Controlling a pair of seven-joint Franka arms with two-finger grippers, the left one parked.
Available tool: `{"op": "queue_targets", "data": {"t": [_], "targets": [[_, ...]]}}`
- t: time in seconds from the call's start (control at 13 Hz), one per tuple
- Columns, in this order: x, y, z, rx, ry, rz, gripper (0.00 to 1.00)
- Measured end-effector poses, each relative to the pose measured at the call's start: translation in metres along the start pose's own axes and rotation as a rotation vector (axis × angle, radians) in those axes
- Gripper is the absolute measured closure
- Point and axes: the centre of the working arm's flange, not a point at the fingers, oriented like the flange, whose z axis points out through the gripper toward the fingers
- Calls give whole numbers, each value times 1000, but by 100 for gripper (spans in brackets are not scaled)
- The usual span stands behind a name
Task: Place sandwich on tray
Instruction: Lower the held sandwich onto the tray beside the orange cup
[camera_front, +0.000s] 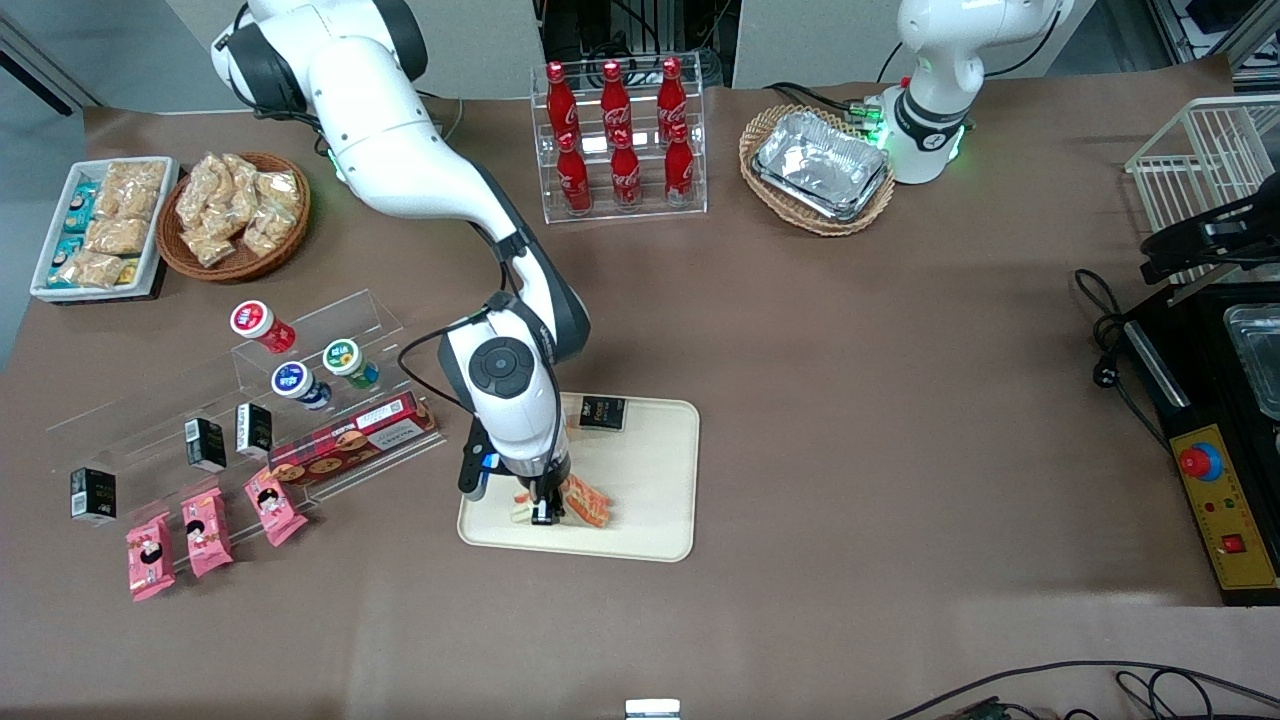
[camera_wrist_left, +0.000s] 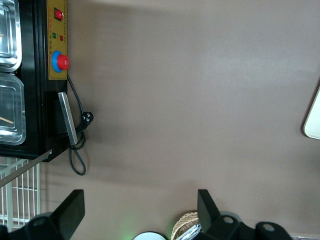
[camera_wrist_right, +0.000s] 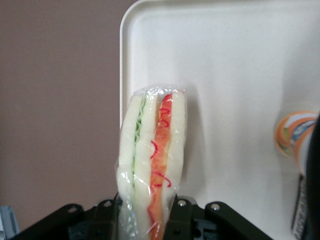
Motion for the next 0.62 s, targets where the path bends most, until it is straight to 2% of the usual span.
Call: {"op": "queue_targets", "data": {"t": [0.08,0.46,0.62], "targets": [[-1,1,8,14,-6,-3,71],[-9,17,37,24,-7,-28,70],[-8,16,39,31,-8,-28,65]]}}
